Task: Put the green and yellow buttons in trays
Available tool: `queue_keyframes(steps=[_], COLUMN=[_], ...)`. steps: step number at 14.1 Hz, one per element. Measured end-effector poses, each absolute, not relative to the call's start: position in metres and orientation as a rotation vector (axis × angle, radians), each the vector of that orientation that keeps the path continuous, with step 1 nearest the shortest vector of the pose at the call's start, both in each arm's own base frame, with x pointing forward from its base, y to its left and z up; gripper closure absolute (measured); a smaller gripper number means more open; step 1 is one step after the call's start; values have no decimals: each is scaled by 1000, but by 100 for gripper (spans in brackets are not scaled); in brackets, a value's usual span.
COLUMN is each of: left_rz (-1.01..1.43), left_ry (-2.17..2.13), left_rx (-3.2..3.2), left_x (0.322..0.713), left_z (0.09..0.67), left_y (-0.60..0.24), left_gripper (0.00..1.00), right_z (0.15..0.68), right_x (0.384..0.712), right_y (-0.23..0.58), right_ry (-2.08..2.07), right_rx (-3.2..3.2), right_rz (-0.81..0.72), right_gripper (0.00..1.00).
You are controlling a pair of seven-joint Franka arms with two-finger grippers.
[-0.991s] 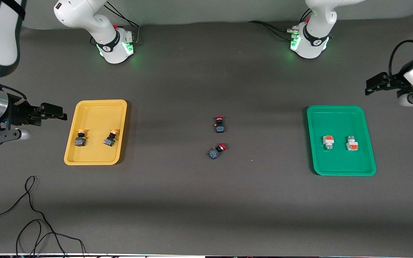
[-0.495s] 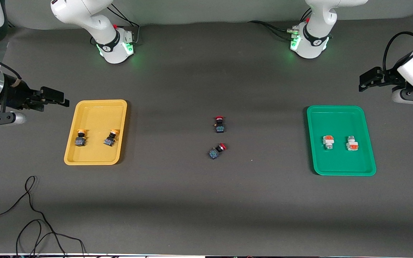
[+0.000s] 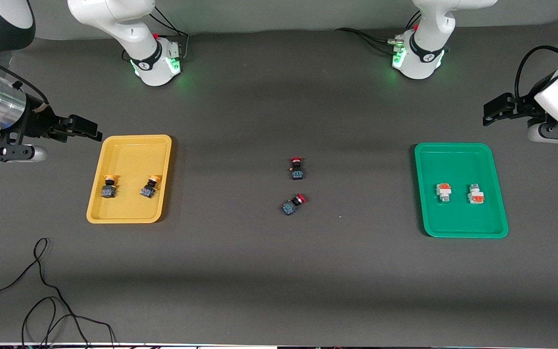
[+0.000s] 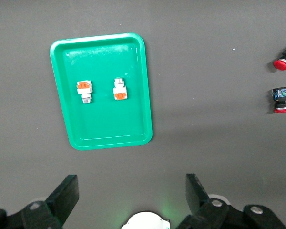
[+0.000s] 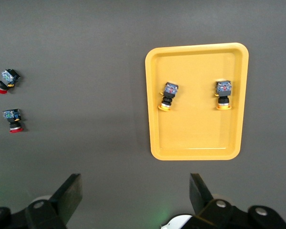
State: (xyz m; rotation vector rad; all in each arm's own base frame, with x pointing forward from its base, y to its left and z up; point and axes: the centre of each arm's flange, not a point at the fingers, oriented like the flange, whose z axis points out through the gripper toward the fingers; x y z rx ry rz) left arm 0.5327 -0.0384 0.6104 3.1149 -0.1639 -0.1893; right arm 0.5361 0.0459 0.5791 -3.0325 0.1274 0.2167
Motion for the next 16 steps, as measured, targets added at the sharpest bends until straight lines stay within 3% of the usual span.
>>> queue_keyframes(steps=[7,16], left_rz=[-191,-191], left_ry=[-154,-152], left_rx=[3116,3118], left_x=[533,533], left_z=[610,610], left_y=[-35,-34], left_gripper=[0,0], right_z=[596,608], right_x=[527,522], right_y=[-1,-3], right_ry=[247,177], right_rx=[-3033,-3067], right_rz=[165,141], right_gripper=[0,0])
